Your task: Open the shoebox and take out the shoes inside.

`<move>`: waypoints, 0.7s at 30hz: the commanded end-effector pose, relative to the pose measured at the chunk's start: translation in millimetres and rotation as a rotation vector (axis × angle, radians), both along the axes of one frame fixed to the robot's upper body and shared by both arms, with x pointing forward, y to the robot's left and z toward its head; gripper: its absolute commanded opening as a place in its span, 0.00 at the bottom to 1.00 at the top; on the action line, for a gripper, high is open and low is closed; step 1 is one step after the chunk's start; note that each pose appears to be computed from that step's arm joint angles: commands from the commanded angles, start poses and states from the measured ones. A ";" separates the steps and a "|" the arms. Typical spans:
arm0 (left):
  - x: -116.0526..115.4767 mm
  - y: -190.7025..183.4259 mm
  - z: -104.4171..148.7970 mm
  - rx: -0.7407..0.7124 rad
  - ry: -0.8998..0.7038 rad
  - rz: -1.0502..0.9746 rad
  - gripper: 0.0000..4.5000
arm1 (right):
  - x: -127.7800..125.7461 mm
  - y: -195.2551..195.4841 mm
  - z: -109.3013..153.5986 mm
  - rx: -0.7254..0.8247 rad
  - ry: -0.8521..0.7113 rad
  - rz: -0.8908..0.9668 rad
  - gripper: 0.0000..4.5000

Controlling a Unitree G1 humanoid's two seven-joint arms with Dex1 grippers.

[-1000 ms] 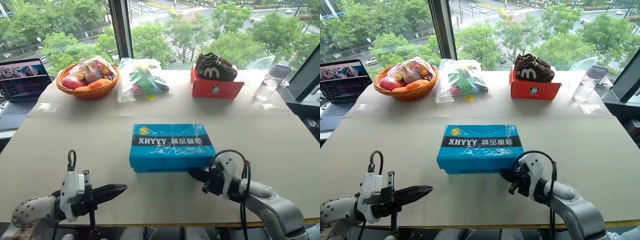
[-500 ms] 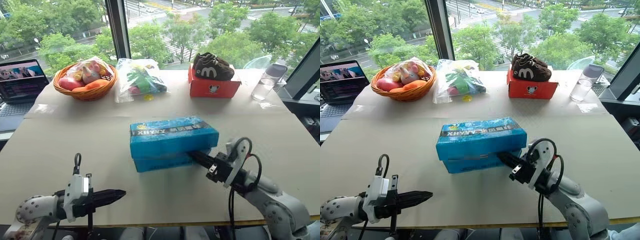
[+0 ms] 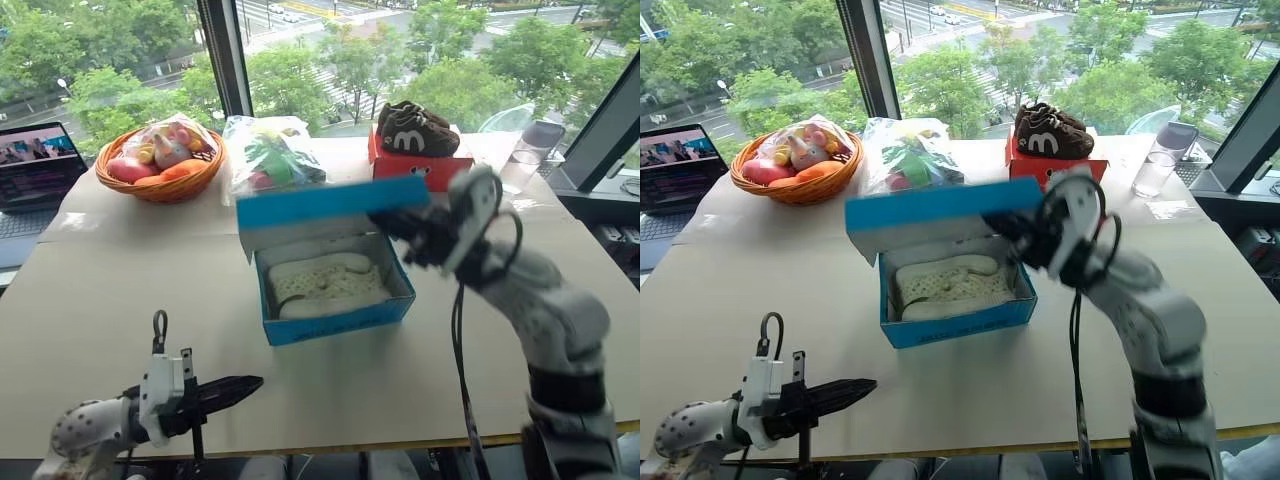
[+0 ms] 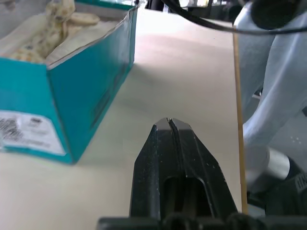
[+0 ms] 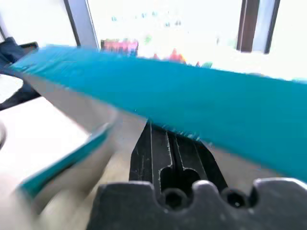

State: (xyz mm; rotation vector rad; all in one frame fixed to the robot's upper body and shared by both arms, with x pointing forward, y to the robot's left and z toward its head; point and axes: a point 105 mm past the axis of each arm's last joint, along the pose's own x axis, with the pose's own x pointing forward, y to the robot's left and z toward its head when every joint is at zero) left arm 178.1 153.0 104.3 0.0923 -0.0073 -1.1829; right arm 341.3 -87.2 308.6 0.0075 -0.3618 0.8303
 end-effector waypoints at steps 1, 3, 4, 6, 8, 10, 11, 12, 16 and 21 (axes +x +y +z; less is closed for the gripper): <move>1.9 -8.8 10.6 -0.060 -0.051 0.019 0.00 | 14.2 -5.5 31.0 0.093 -0.083 -0.081 0.01; 4.0 -14.2 10.6 -0.094 -0.045 0.041 0.00 | 25.2 -11.1 31.5 0.106 -0.064 -0.121 0.01; 3.8 -17.0 10.1 -0.108 -0.040 0.044 0.00 | 29.3 -17.4 30.4 0.106 -0.054 -0.140 0.01; 4.9 -18.5 8.2 -0.111 -0.042 0.064 0.00 | 31.8 -39.9 30.8 0.098 -0.051 -0.172 0.01; 7.5 -17.6 9.7 -0.121 -0.042 0.084 0.00 | 33.5 -66.8 28.9 0.026 -0.058 -0.238 0.01; 8.5 -17.6 10.7 -0.120 -0.043 0.088 0.00 | 32.9 -89.0 24.1 -0.125 -0.087 -0.302 0.01; 8.1 -17.6 10.0 -0.109 -0.044 0.085 0.00 | 32.1 -95.9 19.9 -0.202 -0.082 -0.307 0.01; 7.4 -17.3 8.7 -0.099 -0.041 0.082 0.00 | 29.3 -101.4 15.2 -0.314 -0.087 -0.298 0.01; 5.5 -16.7 3.9 -0.071 -0.026 0.067 0.00 | 11.3 -99.1 -4.3 -0.651 -0.073 -0.130 0.01; 5.1 -18.8 1.5 -0.060 -0.015 0.044 0.00 | -33.9 -57.3 -76.7 -0.923 0.128 0.226 0.06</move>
